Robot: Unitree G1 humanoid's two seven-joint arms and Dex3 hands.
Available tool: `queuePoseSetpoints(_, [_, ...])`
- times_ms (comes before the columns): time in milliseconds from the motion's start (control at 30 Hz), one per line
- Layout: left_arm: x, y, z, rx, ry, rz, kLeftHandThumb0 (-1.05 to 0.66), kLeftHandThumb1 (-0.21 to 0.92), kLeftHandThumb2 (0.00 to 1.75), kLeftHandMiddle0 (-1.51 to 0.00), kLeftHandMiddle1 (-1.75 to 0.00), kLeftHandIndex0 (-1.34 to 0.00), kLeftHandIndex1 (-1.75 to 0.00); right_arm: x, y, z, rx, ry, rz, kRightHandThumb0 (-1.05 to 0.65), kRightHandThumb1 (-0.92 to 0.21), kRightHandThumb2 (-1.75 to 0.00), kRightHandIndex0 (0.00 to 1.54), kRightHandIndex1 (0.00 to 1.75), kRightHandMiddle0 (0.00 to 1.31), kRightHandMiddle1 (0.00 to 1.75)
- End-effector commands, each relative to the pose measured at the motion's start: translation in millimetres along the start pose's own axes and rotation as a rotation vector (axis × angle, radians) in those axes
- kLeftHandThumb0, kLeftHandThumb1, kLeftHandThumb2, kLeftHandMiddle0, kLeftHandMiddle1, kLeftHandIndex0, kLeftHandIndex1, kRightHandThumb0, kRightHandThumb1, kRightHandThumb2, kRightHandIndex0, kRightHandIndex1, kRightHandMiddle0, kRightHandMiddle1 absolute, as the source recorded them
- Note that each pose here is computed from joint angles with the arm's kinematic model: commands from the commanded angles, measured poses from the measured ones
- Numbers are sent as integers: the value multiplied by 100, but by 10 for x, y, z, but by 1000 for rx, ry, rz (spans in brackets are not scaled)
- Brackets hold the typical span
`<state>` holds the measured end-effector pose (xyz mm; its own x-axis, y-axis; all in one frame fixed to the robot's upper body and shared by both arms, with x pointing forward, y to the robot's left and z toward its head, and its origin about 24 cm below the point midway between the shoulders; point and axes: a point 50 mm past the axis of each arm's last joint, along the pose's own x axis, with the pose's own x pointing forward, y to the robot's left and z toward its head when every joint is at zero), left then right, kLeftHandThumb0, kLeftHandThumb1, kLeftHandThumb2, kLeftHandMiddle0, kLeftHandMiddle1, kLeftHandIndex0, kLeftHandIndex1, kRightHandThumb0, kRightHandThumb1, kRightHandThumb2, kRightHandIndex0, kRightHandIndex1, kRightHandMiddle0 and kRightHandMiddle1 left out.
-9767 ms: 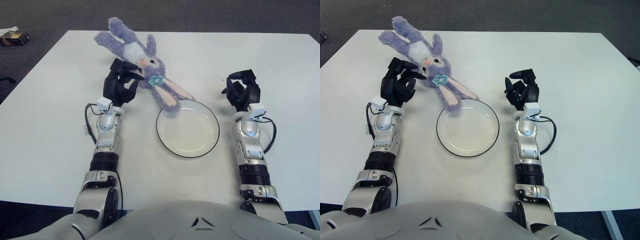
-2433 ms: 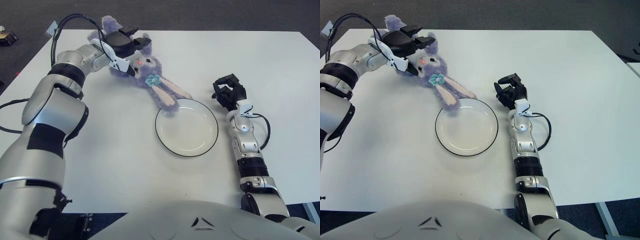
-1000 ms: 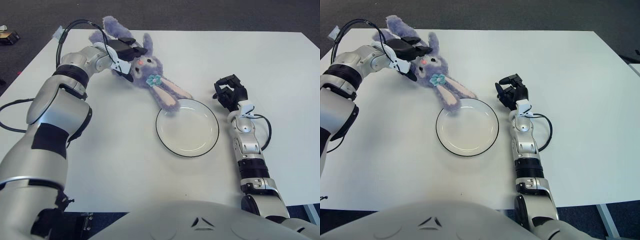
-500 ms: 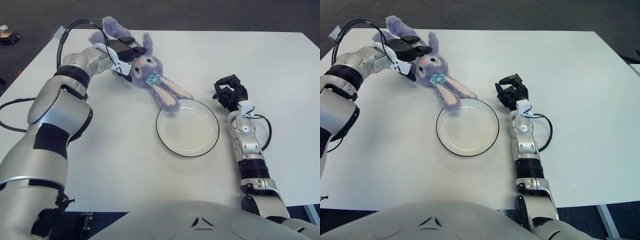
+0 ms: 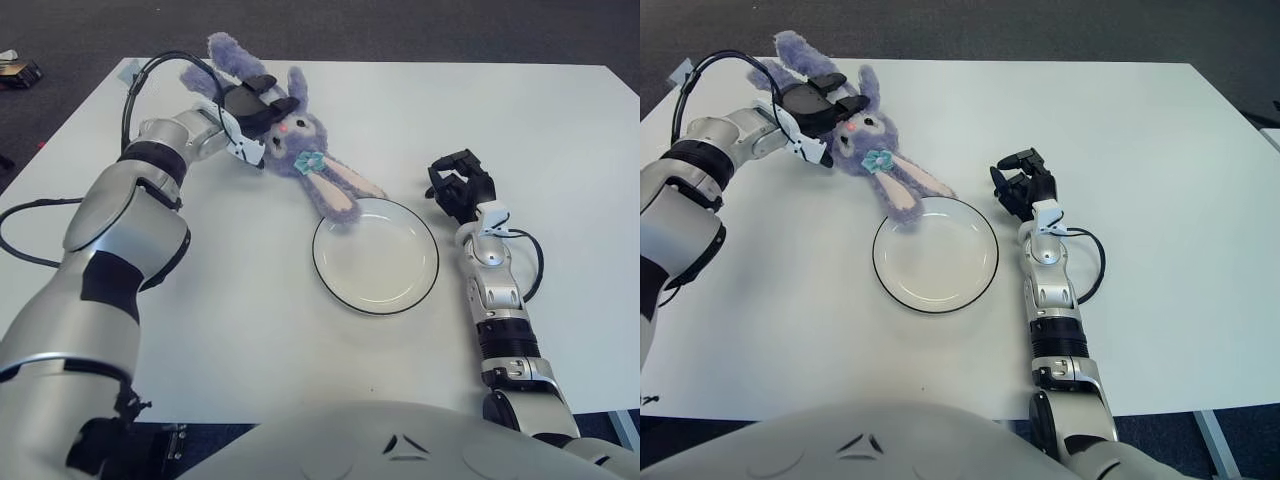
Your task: Put the doll into the plate.
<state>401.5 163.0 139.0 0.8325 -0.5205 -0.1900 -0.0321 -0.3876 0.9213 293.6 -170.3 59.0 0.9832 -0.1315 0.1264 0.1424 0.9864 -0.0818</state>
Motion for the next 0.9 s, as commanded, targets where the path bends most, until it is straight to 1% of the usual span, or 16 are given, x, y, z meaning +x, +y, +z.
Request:
queuePoseSetpoints(0, [13,-172,116,16,-14,-22,-85,84,0,-2,0,-17,-3,-174,-4,-226,8,97,-3,-36,-92,-27,72,150,47,147])
queuePoseSetpoints(200, [34,-186,155,59,-11,25,-81,82,0,-4,-1,-22,-4,-184,0,-222,7,98,-1,-36,-92,-27,72,150,46,148])
queuePoseSetpoints(367, [35,-188,157,66,-11,32,-80,82,0,-5,-1,-23,-4,-185,0,-221,7,98,-1,-36,-92,-28,73,150,46,148])
queuePoseSetpoints(467, [53,-208,200,109,-11,67,-79,82,0,-7,-1,-24,-4,-192,-3,-218,-1,103,1,-36,-92,-28,73,150,46,148])
queuePoseSetpoints(667, [73,-222,227,196,-11,85,-76,81,0,-15,-2,-27,-3,-202,-3,-215,-5,108,2,-36,-92,-28,73,150,46,148])
queuePoseSetpoints(867, [81,-231,247,285,-16,120,-74,81,0,-21,-3,-33,-5,-207,3,-218,-7,112,4,-36,-92,-28,73,150,46,149])
